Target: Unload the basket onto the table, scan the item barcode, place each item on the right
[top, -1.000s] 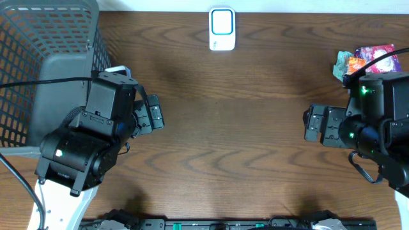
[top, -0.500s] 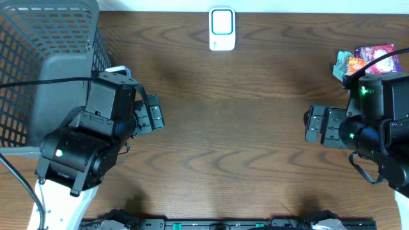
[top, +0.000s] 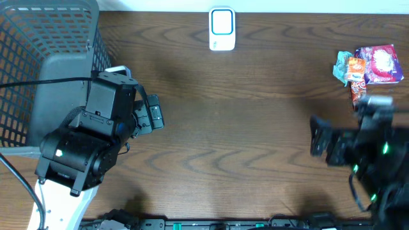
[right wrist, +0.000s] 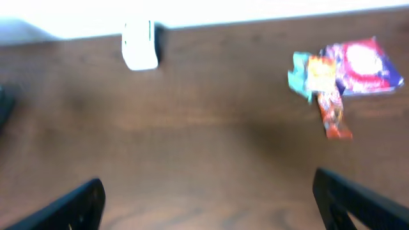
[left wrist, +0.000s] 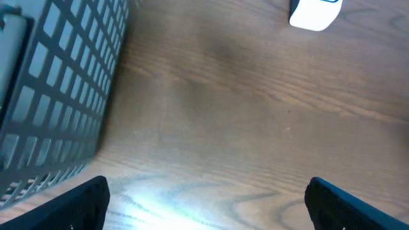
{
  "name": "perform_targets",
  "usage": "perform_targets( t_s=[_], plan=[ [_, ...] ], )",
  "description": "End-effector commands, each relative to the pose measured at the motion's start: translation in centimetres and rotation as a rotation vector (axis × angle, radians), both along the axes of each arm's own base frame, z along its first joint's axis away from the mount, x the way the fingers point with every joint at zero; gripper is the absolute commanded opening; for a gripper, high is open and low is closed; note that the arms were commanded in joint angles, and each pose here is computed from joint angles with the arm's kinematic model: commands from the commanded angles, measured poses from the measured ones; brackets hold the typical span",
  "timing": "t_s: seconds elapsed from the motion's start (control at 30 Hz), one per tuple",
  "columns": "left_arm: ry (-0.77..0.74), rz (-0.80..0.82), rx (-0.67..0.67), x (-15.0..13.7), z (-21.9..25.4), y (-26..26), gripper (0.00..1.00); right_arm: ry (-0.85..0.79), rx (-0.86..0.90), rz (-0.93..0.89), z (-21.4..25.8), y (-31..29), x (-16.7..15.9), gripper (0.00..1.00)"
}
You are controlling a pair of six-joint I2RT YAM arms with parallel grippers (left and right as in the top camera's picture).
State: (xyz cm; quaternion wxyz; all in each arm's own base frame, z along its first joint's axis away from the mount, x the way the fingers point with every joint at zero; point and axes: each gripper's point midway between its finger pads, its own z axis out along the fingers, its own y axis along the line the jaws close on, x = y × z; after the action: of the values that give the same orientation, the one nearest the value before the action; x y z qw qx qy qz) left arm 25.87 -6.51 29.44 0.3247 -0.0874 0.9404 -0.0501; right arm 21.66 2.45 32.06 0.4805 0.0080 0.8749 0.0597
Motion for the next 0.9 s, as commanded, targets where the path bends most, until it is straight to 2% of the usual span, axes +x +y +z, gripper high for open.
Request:
perform_targets(
  t_s=[0.0,0.13,0.37,0.87],
  plan=[
    [-0.003,0.007,0.002,0.0,0.1,0.2,0.98,-0.025,-0.024,0.074,-4.1,0.6,-0.6,0.99],
    [-0.003,0.007,0.002,0.0,0.1,0.2,0.98,-0.156,-0.034,0.191,-7.2,2.2,-0.6,0.99],
    [-0.003,0.007,0.002,0.0,0.1,0.2,0.98,-0.345,-0.029,0.202,-10.1,2.6,0.4,0.99],
    [-0.003,0.007,0.002,0.0,0.1,0.2,0.98,-0.628,-0.039,0.188,-10.3,2.5,2.2,0.99]
  ],
)
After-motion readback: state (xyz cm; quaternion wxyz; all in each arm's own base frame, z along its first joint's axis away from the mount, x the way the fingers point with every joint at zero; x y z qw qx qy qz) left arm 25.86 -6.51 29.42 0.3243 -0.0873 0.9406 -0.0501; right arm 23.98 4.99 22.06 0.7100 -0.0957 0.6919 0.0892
